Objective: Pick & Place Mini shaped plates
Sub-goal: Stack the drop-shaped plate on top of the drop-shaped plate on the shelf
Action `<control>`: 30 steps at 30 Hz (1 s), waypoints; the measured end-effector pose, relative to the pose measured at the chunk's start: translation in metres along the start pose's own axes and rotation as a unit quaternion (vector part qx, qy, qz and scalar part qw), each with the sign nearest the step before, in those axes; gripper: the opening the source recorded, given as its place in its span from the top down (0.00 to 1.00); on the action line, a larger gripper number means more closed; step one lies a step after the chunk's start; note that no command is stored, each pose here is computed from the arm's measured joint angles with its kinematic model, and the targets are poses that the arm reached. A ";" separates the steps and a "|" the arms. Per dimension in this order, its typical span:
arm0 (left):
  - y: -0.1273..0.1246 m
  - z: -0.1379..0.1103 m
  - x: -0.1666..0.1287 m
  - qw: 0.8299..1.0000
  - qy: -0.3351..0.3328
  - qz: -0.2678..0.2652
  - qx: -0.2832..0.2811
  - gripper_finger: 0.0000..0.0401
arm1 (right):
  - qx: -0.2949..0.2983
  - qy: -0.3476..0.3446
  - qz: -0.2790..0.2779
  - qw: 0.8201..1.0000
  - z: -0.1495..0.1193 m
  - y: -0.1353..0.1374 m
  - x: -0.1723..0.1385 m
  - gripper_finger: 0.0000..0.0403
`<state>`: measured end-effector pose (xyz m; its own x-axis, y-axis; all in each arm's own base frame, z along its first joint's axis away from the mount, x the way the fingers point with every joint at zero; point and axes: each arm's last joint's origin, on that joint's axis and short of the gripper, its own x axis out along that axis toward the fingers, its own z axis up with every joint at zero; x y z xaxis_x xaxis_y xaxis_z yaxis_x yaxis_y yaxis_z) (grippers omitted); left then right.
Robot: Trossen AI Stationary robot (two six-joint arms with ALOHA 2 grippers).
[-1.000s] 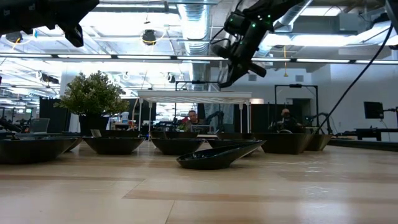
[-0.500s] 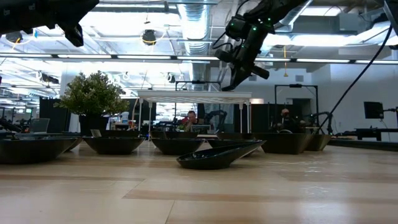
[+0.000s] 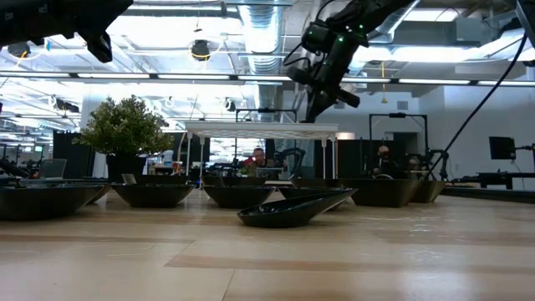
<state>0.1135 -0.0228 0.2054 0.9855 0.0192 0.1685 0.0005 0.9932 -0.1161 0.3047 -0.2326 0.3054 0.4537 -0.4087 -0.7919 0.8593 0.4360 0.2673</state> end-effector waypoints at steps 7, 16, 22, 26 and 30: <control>0.000 0.000 0.000 1.000 0.000 0.000 0.000 0.83 | -0.004 -0.004 0.003 1.000 0.000 0.002 0.000 0.90; 0.000 0.000 0.000 1.000 0.000 0.000 0.000 0.83 | -0.014 -0.004 0.001 1.000 0.001 0.000 -0.002 0.88; 0.000 0.000 0.000 1.000 0.000 0.000 0.000 0.83 | -0.021 -0.010 0.003 1.000 0.002 -0.003 -0.014 0.91; 0.000 0.000 0.000 1.000 0.000 0.000 0.000 0.83 | -0.027 -0.006 0.001 1.000 0.000 -0.005 -0.027 0.95; 0.000 0.000 0.000 1.000 0.000 0.000 0.000 0.83 | -0.054 0.028 -0.007 0.998 -0.010 -0.001 -0.031 0.99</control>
<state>0.1135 -0.0228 0.2055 0.9855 0.0192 0.1688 0.0005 0.9932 -0.1162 0.2873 -0.2126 0.3239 0.4243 -0.3710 -0.8261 0.8340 0.5154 0.1969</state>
